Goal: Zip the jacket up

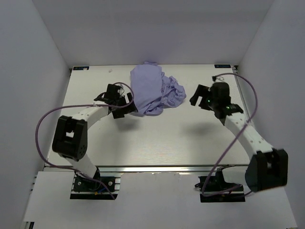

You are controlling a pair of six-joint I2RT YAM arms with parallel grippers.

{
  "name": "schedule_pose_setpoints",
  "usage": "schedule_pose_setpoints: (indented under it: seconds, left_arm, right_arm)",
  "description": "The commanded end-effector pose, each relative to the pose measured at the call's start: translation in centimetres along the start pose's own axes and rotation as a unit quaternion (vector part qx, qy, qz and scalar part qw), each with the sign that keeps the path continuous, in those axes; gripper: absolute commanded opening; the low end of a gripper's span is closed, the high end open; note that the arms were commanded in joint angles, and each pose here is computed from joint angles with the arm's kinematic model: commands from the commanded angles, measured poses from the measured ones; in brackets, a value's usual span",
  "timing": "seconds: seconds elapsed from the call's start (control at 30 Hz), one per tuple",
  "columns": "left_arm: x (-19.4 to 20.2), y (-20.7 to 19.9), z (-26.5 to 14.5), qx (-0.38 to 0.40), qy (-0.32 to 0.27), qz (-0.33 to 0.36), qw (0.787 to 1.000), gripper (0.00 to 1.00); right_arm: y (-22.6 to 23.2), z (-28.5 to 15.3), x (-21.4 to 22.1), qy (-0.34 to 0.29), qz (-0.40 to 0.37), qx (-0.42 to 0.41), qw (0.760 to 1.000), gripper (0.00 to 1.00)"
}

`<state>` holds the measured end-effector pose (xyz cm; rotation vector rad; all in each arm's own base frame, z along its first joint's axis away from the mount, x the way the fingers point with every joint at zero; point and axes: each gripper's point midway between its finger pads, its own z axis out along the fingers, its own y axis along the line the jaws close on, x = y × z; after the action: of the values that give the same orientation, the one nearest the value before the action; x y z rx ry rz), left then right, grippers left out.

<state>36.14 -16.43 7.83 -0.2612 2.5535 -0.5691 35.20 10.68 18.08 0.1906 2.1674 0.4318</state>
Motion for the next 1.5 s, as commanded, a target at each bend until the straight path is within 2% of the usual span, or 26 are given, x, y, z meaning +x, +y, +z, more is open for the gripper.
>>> schedule_pose_setpoints:
  seconds: [0.0, 0.07, 0.13, 0.17, 0.2, 0.27, 0.3, 0.37, 0.4, 0.5, 0.53, 0.6, 0.63, 0.67, 0.73, 0.77, 0.83, 0.9, 0.97, 1.0, 1.07, 1.1, 1.17, 1.2, 1.3, 1.47]
  left_arm:
    - [-3.0, -1.1, 1.2, -0.001, -0.029, 0.031, 0.999, 0.98]
    - [-3.1, -0.7, 3.1, -0.012, -0.017, 0.037, 0.999, 0.98]
    - [-4.3, -1.3, 3.8, -0.008, -0.017, 0.044, 0.999, 0.96]
    - [-4.4, -1.4, 4.3, -0.006, -0.012, 0.045, 0.999, 0.94]
    - [-5.2, -2.0, 4.6, 0.000, -0.015, 0.048, 0.999, 0.82]
    - [-5.1, -1.4, 5.5, -0.015, -0.002, 0.044, 0.999, 0.62]
    - [-5.6, -1.7, 5.5, -0.014, -0.005, 0.046, 0.999, 0.47]
    - [-6.0, -2.0, 5.1, -0.012, -0.013, 0.049, 0.999, 0.37]
    - [-6.5, -2.4, 4.6, -0.006, -0.021, 0.052, 0.998, 0.26]
    - [-7.0, -3.7, 3.7, 0.018, -0.029, 0.060, 0.998, 0.09]
    - [-7.4, -4.2, 3.0, 0.027, -0.036, 0.060, 0.997, 0.00]
    - [-7.7, -4.9, 2.1, 0.038, -0.040, 0.061, 0.997, 0.00]
    - [-8.5, -5.7, 1.0, 0.048, -0.053, 0.065, 0.995, 0.00]
    - [-8.8, -6.2, 0.3, 0.054, -0.057, 0.066, 0.995, 0.00]
    - [-10.1, -7.1, -1.6, 0.056, -0.081, 0.070, 0.993, 0.00]
    - [-11.7, -8.3, -4.2, 0.063, -0.112, 0.074, 0.989, 0.00]
    - [-13.5, -9.1, -7.3, 0.062, -0.157, 0.068, 0.983, 0.00]
    - [-15.5, -11.1, -12.6, 0.090, -0.223, 0.070, 0.968, 0.00]
    - [-16.6, -12.9, -16.6, 0.126, -0.268, 0.069, 0.953, 0.00]
    - [-17.0, -14.2, -20.3, 0.153, -0.302, 0.076, 0.938, 0.00]
    - [-17.4, -15.5, -24.3, 0.181, -0.338, 0.077, 0.920, 0.00]
    - [-17.7, -16.1, -28.0, 0.194, -0.371, 0.075, 0.905, 0.00]
    - [-18.3, -15.9, -31.3, 0.187, -0.410, 0.058, 0.891, 0.00]
    - [-18.4, -16.2, -34.6, 0.195, -0.438, 0.056, 0.876, 0.00]
    - [-18.5, -16.2, -39.7, 0.197, -0.486, 0.056, 0.849, 0.00]
    - [-17.3, -17.7, -45.3, 0.240, -0.520, 0.082, 0.816, 0.00]
  right_arm:
    - [3.0, 4.3, -2.2, -0.017, -0.066, 0.000, 0.998, 0.89]
    - [3.9, 6.4, -4.0, -0.024, -0.071, 0.009, 0.997, 0.89]
    - [2.9, 10.1, -3.0, -0.002, -0.066, 0.037, 0.997, 0.89]
    - [3.6, 11.1, -4.7, -0.017, -0.061, 0.038, 0.997, 0.89]
    - [2.8, 13.4, -3.1, 0.009, -0.062, 0.052, 0.997, 0.89]
    - [2.8, 15.5, -3.0, 0.016, -0.062, 0.059, 0.996, 0.89]
    - [2.9, 17.4, -2.8, 0.027, -0.064, 0.061, 0.996, 0.89]
    - [3.0, 19.0, -2.5, 0.041, -0.063, 0.064, 0.995, 0.89]
    - [3.3, 20.5, -2.6, 0.044, -0.062, 0.064, 0.995, 0.89]
    - [3.0, 22.6, -1.1, 0.065, -0.057, 0.066, 0.994, 0.88]
    - [3.6, 23.0, -1.8, 0.059, -0.055, 0.056, 0.995, 0.73]
    - [4.0, 23.6, -1.9, 0.056, -0.053, 0.048, 0.996, 0.43]
    - [4.8, 23.5, -2.5, 0.053, -0.054, 0.030, 0.997, 0.00]
    - [5.1, 23.1, -3.0, 0.050, -0.054, 0.027, 0.997, 0.00]
    - [6.3, 20.8, -5.6, 0.021, -0.060, 0.017, 0.998, 0.00]
    - [6.7, 19.6, -7.1, 0.002, -0.065, 0.016, 0.998, 0.00]
    - [7.9, 14.8, -12.0, -0.065, -0.082, 0.012, 0.994, 0.00]
    - [9.2, 8.8, -16.1, -0.134, -0.088, -0.004, 0.987, 0.00]
    - [9.8, 5.0, -17.6, -0.169, -0.105, -0.018, 0.980, 0.00]
    - [11.1, 0.2, -20.2, -0.220, -0.106, -0.042, 0.969, 0.00]
    - [11.9, -4.0, -21.9, -0.262, -0.123, -0.060, 0.955, 0.00]
    - [12.4, -8.0, -23.3, -0.300, -0.125, -0.073, 0.943, 0.00]
    - [12.6, -13.4, -25.1, -0.350, -0.126, -0.077, 0.925, 0.00]
    - [12.3, -15.2, -25.7, -0.369, -0.122, -0.068, 0.919, 0.00]
    - [11.7, -20.9, -27.1, -0.425, -0.119, -0.058, 0.895, 0.00]
    - [12.0, -27.9, -27.9, -0.476, -0.133, -0.074, 0.866, 0.00]
